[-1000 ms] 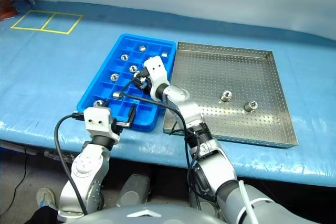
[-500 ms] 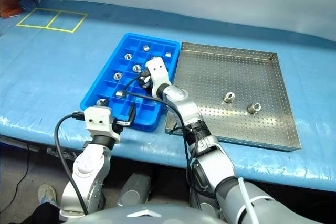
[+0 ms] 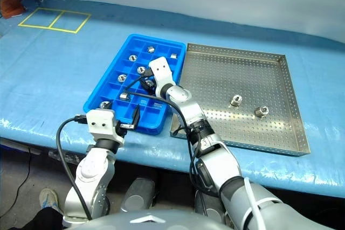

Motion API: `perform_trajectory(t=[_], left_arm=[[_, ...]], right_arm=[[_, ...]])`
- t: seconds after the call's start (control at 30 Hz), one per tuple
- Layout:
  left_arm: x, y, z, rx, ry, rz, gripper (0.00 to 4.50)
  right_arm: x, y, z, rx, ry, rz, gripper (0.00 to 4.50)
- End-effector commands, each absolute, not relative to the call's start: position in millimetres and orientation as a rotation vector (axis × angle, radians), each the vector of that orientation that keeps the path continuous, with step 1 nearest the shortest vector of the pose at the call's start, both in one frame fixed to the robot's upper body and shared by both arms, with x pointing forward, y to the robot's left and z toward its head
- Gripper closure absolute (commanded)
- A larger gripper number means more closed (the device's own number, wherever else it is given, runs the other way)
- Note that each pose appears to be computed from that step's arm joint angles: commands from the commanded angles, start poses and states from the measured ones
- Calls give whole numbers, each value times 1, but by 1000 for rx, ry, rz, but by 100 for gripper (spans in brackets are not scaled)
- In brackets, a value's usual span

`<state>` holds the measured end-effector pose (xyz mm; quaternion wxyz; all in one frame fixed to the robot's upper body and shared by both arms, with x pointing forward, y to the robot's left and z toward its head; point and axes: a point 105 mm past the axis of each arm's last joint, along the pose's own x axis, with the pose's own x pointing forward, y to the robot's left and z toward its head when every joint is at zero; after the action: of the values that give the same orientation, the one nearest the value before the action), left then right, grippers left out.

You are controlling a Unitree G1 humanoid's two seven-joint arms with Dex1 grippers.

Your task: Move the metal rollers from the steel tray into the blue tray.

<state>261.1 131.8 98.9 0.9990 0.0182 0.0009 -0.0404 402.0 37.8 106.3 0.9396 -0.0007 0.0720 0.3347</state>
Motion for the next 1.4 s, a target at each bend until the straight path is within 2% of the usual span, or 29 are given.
perform_trajectory(t=[0.03,0.27,0.47,0.53,0.6,0.87,1.03,1.23,1.4], left_arm=[[264,125,114,26,-62,-106,0],[279,109,123,3,-100,-215,0],[291,85,125,2,-109,-351,0],[294,81,125,-1,-113,-375,0],[297,73,126,1,-118,-416,0],[301,64,128,11,-130,-468,0],[300,61,129,11,-134,-478,0],[299,59,127,2,-133,-479,0],[297,56,124,-3,-122,-481,0]], right_arm=[[399,57,145,93,13,715,8],[395,-10,155,111,-94,594,8],[382,-88,128,-9,25,356,8],[374,-86,135,34,4,385,8],[369,-89,136,-55,5,360,8],[370,-132,115,-65,167,120,8],[372,-142,117,-127,167,8,8],[373,-143,113,-111,195,-18,8],[378,-136,110,35,245,4,8]])
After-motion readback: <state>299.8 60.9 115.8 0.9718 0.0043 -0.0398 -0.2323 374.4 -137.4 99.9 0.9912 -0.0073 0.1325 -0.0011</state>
